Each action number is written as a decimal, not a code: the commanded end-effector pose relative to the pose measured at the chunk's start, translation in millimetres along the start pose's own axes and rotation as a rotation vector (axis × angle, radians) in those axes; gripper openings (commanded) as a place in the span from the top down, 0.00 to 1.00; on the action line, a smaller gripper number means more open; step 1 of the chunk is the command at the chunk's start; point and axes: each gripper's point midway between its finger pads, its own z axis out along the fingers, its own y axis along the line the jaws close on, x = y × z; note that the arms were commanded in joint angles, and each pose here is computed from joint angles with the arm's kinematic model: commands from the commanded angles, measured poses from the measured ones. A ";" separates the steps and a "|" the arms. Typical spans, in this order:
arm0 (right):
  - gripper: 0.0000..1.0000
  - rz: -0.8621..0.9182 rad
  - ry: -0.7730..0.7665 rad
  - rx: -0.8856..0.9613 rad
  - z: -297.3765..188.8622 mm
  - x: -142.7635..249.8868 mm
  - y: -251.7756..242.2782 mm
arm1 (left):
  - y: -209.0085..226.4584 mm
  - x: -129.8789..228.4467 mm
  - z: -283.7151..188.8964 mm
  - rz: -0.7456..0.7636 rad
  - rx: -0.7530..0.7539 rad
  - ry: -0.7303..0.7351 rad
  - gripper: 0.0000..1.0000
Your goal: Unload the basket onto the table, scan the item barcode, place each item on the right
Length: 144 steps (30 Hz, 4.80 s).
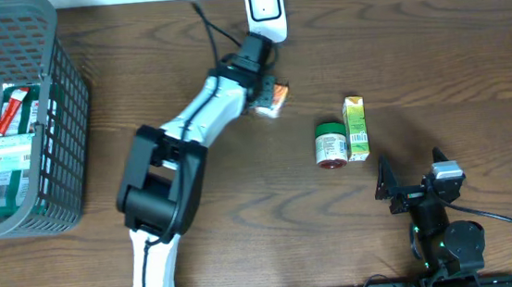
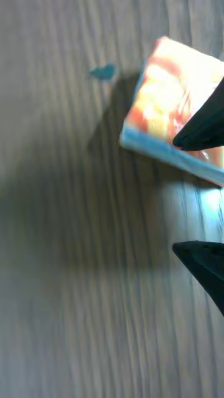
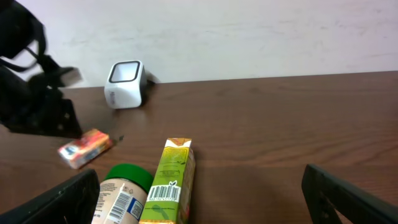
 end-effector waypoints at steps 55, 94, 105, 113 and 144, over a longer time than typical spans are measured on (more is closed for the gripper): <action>0.01 0.011 0.003 -0.008 -0.1 1.0 1.8 | -51.4 38.2 17.1 0.430 -0.045 0.036 0.93; 0.01 0.011 0.003 -0.008 -0.1 1.0 1.8 | -154.5 -16.2 -1.3 -0.369 0.910 0.097 0.93; 0.01 0.011 0.003 -0.008 -0.1 0.9 1.8 | -152.0 -10.4 13.3 -0.378 0.903 0.106 0.59; 0.01 0.011 0.003 -0.008 -0.1 0.9 1.8 | -152.0 -10.8 12.9 -0.378 0.904 0.105 0.44; 0.01 0.011 0.002 -0.008 -0.2 0.8 1.8 | 166.0 -78.4 -339.9 -0.362 -0.223 -0.521 0.40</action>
